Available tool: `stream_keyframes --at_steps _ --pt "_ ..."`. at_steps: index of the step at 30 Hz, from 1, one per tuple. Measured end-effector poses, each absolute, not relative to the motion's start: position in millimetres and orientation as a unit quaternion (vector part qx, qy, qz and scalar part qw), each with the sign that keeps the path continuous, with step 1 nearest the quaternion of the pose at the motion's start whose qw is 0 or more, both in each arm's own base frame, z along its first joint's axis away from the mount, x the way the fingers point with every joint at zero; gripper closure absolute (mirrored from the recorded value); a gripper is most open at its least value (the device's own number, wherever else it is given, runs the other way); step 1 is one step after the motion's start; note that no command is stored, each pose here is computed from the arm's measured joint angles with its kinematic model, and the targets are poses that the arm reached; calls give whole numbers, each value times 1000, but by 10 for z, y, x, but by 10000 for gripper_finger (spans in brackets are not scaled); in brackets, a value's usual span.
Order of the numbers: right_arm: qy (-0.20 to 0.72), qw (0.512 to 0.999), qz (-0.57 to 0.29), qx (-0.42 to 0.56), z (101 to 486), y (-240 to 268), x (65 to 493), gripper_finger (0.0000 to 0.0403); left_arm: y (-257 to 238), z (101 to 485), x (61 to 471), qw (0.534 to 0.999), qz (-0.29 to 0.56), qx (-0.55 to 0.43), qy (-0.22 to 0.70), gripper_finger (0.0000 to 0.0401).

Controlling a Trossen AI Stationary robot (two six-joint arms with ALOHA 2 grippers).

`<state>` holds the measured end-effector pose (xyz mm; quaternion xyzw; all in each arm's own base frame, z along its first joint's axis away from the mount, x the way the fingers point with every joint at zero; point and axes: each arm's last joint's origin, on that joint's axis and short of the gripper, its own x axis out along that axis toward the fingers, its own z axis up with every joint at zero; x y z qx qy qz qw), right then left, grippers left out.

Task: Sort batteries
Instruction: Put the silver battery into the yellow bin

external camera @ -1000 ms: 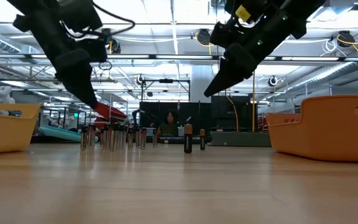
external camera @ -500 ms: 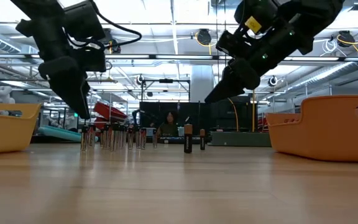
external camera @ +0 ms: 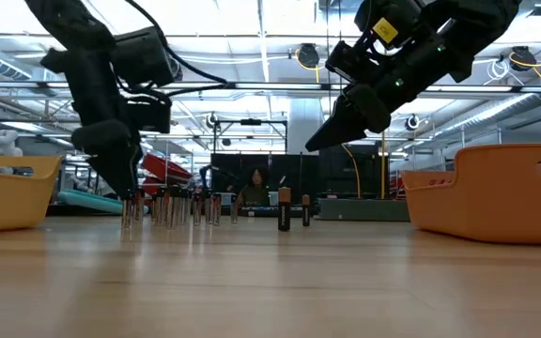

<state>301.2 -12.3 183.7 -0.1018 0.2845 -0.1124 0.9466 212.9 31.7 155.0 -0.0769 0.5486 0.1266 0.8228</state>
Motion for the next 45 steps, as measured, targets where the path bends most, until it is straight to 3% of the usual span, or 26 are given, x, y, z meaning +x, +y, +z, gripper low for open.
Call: stream_keyframes --at_steps 11,14,19,29,37,41,45 --pt "283 947 -112 -102 1839 -123 3014 268 421 1467 2193 822 151 -87 543 222" --pt "283 947 -112 -102 1839 -123 3014 268 440 1467 2202 824 153 -89 538 254" --pt "283 947 -112 -102 1839 -123 3014 268 439 1460 2180 818 143 -97 548 347" --pt "284 947 -113 -101 1838 -125 3013 268 432 1542 2131 797 145 -82 581 347" --pt "285 947 -113 -99 1836 -125 3012 268 313 2319 2098 821 133 -80 549 347" --pt "284 947 -116 -92 1836 -125 3011 268 145 2578 2009 838 59 -171 516 347" --pt "285 947 -116 -89 1835 -125 3011 268 -97 2581 1867 800 21 -234 552 347"
